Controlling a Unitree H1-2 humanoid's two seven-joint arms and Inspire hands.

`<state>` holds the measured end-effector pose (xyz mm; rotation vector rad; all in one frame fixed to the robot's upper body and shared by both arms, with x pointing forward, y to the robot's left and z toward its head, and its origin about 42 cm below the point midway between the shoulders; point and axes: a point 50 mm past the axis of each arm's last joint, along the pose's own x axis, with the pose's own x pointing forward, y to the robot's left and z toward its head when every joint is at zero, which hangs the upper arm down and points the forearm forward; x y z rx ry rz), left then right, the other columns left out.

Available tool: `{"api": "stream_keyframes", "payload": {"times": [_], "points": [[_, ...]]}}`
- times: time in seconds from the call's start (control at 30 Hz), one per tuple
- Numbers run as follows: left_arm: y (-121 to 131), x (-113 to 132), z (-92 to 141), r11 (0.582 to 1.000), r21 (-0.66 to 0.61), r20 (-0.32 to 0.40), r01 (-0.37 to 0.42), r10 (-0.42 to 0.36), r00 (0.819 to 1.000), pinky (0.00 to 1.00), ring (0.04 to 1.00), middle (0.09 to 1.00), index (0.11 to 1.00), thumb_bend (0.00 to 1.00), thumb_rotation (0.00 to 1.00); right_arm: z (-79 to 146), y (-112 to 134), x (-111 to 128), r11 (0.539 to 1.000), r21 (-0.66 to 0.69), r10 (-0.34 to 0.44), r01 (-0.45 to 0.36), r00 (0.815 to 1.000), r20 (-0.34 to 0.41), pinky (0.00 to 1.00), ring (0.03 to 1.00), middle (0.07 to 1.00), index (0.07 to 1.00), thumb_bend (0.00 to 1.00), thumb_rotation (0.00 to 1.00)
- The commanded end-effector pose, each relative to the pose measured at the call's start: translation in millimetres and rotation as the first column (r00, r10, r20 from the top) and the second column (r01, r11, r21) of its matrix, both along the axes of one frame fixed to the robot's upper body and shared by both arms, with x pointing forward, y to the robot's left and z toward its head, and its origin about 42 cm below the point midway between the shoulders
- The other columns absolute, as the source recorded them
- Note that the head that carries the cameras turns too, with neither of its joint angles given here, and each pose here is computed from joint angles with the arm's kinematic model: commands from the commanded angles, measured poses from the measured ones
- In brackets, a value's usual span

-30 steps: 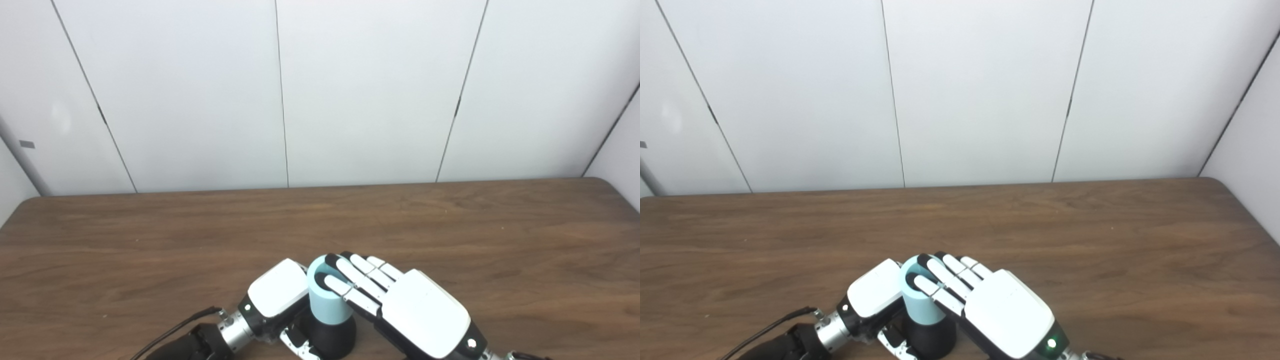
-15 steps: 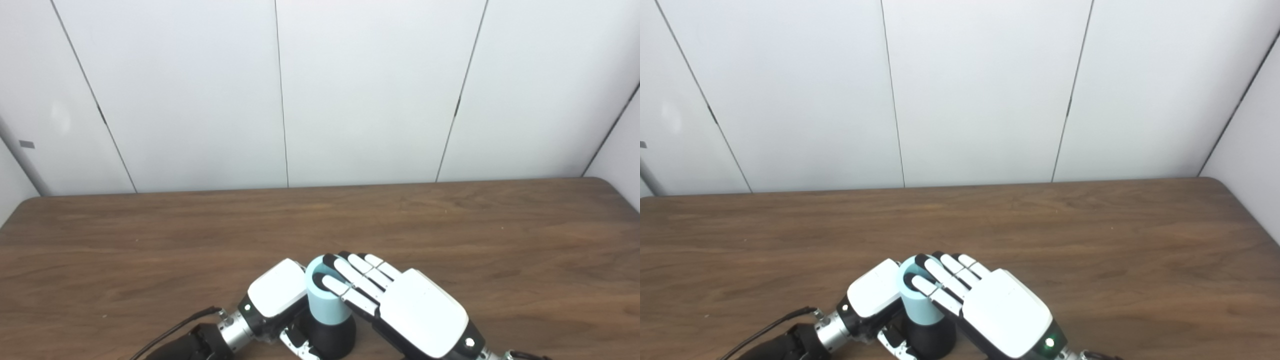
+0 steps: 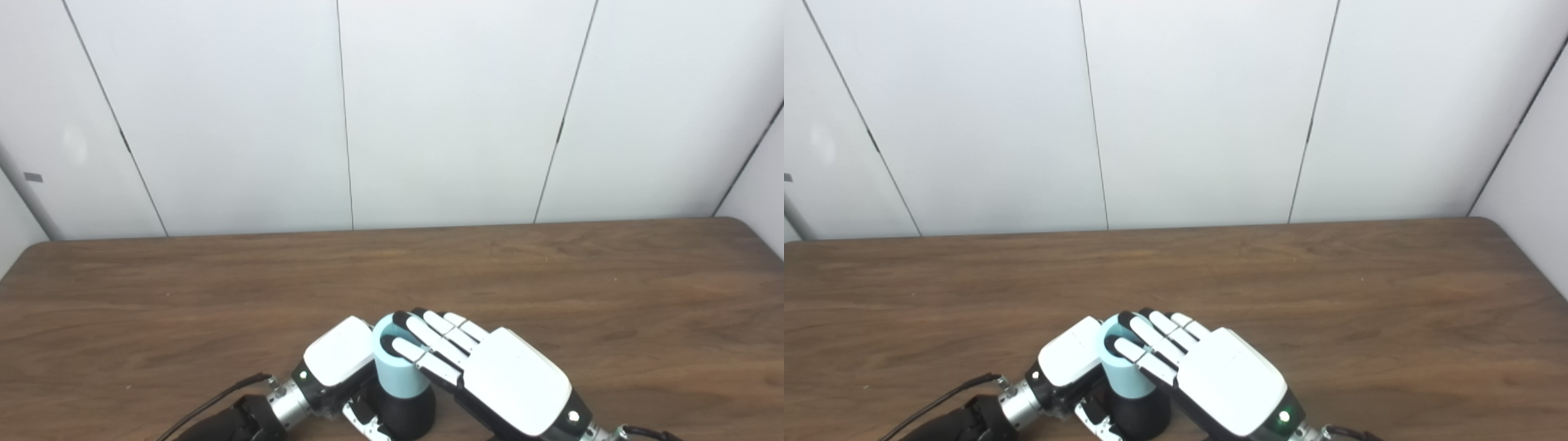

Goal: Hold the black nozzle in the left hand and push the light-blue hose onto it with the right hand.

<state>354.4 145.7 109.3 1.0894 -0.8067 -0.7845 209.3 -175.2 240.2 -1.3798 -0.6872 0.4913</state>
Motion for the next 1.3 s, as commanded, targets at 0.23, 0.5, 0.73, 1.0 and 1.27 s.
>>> {"api": "stream_keyframes", "payload": {"times": [0.23, 0.5, 0.73, 1.0, 1.27], "points": [[-8.1, -56.7, -71.2, 0.994, 0.097, -0.237, 0.051, -0.027, 0.971, 0.15, 0.217, 0.473, 0.483, 0.52, 0.0, -35.1, -1.7, -9.9, 0.982, -0.181, 0.013, -0.049, 0.981, -0.195, 0.89, 0.949, 0.959, 0.9, 0.89, 0.89], [-8.5, -57.5, -71.8, 0.992, 0.105, -0.259, 0.063, -0.034, 0.965, 0.15, 0.203, 0.472, 0.483, 0.52, 0.0, -37.0, -2.4, -9.9, 0.981, -0.19, 0.003, -0.04, 0.981, -0.192, 0.89, 0.947, 0.955, 0.893, 0.88, 0.89], [-9.0, -58.4, -71.8, 0.99, 0.118, -0.271, 0.079, -0.044, 0.962, 0.16, 0.215, 0.472, 0.482, 0.52, 0.0, -38.0, -2.4, -10.1, 0.975, -0.218, -0.015, -0.026, 0.983, -0.183, 0.91, 0.963, 0.966, 0.904, 0.88, 0.9], [-9.0, -60.8, -73.2, 0.987, 0.133, -0.298, 0.096, -0.052, 0.953, 0.17, 0.226, 0.472, 0.483, 0.52, 0.0, -42.3, -2.1, -11.5, 0.974, -0.228, -0.039, -0.005, 0.981, -0.19, 0.93, 0.978, 0.981, 0.928, 0.86, 0.91], [-9.9, -61.6, -72.3, 0.986, 0.129, -0.321, 0.102, -0.055, 0.946, 0.18, 0.241, 0.473, 0.484, 0.52, 0.0, -45.8, 0.2, -15.1, 0.978, -0.21, -0.053, 0.009, 0.978, -0.204, 0.93, 0.986, 0.991, 0.936, 0.84, 0.92]]}}
